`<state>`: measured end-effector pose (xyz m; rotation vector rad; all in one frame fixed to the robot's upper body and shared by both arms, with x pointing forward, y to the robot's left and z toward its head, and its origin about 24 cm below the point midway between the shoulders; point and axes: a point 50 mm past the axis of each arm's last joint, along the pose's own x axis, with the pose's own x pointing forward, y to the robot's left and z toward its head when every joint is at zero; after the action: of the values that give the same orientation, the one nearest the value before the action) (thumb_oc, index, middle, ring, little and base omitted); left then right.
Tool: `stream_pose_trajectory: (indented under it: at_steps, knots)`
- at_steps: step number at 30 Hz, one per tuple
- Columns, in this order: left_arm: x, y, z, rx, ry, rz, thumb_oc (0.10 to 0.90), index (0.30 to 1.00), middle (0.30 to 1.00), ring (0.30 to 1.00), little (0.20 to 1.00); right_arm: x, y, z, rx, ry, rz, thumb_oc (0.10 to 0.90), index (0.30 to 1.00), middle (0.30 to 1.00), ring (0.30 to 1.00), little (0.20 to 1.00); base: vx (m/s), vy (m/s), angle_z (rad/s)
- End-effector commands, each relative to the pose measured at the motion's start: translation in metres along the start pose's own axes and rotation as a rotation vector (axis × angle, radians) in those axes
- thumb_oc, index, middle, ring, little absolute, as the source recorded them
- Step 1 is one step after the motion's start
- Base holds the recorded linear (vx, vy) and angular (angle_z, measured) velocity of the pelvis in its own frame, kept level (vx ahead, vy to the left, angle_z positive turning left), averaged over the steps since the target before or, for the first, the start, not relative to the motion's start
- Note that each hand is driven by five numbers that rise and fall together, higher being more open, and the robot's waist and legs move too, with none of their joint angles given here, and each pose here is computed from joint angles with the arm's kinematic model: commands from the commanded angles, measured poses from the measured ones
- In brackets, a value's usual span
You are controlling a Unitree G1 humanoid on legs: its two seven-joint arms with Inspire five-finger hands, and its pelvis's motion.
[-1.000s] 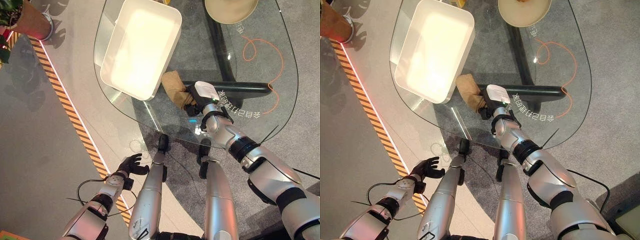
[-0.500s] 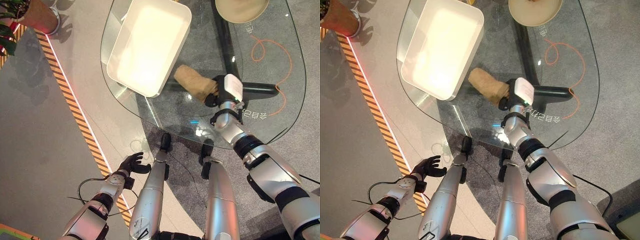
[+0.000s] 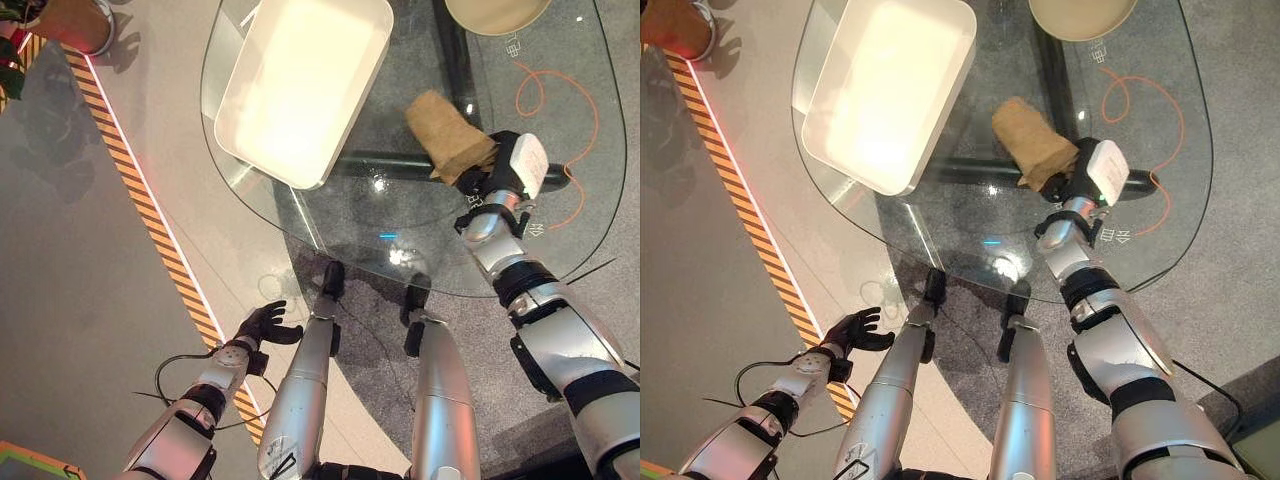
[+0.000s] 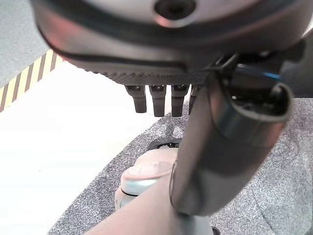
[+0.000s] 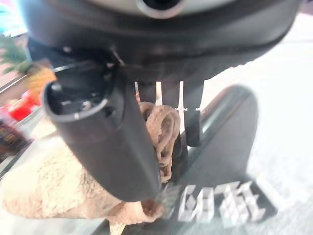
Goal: Wipe the table with a cloth and put it in the basket.
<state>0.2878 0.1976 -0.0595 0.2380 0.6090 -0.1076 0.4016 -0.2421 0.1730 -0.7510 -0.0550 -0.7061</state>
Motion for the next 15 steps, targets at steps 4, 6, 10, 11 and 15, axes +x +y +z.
stream_pose_trajectory:
  at_steps: [4, 6, 10, 11, 15]
  knots:
    - [-0.011, 0.019, -0.033, -0.024, 0.093, 0.036, 0.800, 0.900, 0.900, 0.900, 0.900, 0.032, -0.093, -0.057, -0.024, 0.200, -0.402, 0.100, 0.300, 0.300, 0.300, 0.200, 0.01, -0.027, 0.00]
    - [-0.013, 0.023, -0.034, -0.026, 0.093, 0.044, 0.800, 0.900, 0.900, 0.900, 0.900, 0.031, -0.100, -0.066, -0.016, 0.235, -0.434, 0.100, 0.300, 0.300, 0.300, 0.200, 0.00, 0.000, 0.00]
    - [-0.015, 0.031, -0.035, -0.031, 0.098, 0.062, 0.800, 0.900, 0.900, 0.900, 0.900, 0.030, -0.111, -0.081, 0.004, 0.296, -0.482, 0.100, 0.300, 0.300, 0.300, 0.200, 0.00, -0.011, -0.02]
    - [-0.015, 0.031, -0.035, -0.031, 0.098, 0.063, 0.800, 0.900, 0.900, 0.900, 0.900, 0.030, -0.112, -0.082, 0.010, 0.302, -0.486, 0.100, 0.300, 0.300, 0.300, 0.200, 0.00, -0.027, -0.07]
    - [-0.016, 0.039, -0.034, -0.029, 0.100, 0.071, 0.800, 0.900, 0.900, 0.900, 0.900, 0.030, -0.123, -0.092, 0.037, 0.347, -0.518, 0.100, 0.300, 0.300, 0.300, 0.200, 0.00, -0.020, -0.06]
